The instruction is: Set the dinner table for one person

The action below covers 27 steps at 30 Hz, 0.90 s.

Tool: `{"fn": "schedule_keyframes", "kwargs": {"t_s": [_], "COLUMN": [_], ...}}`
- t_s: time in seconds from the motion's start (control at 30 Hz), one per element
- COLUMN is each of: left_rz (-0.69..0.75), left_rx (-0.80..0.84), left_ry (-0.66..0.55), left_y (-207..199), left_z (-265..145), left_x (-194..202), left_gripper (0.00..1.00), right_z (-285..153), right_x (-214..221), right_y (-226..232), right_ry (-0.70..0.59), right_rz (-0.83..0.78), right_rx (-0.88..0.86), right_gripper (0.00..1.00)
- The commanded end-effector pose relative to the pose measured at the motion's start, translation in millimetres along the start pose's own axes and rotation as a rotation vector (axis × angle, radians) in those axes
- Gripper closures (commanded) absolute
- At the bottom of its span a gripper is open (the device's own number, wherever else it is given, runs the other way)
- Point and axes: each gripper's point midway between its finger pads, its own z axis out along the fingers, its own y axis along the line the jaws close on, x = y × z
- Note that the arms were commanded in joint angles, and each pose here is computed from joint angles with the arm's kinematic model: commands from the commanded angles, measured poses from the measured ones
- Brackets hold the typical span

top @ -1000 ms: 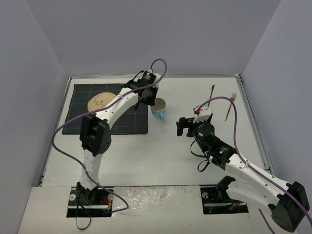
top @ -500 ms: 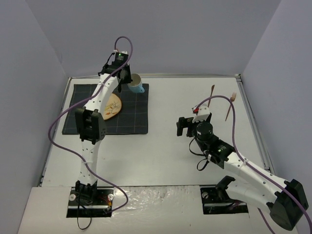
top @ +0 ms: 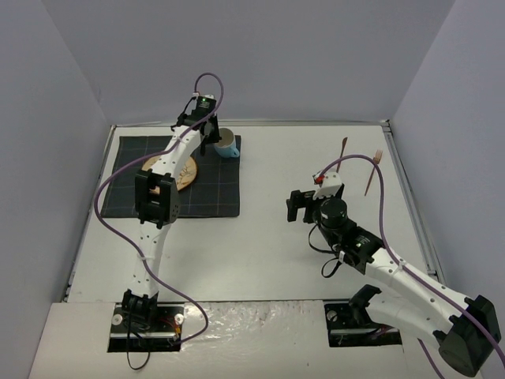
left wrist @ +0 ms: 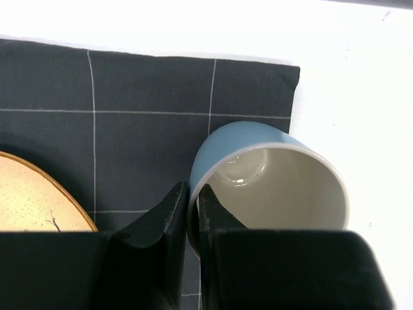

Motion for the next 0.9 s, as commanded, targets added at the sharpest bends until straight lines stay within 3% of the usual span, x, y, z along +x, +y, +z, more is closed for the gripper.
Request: {"fn": "schedule_keyframes", "kwargs": {"t_s": [0.0, 0.87], "left_rz": [-0.054, -0.061], "left_rx": [0.083, 0.032], "left_ry": [-0.264, -0.259], "left_y": [-25, -13], "left_z": [-50, -23], "left_x": [-86, -76], "left_gripper": [1.0, 1.0], "right_z": [-3, -4], "right_x": [-22, -11], "right_y": [2, -1], "right_ry": [-0.068, -0.05], "right_rz": [0.054, 0.065], "right_rx": [-0.011, -0.001], "right_gripper": [0.0, 0.0]}}
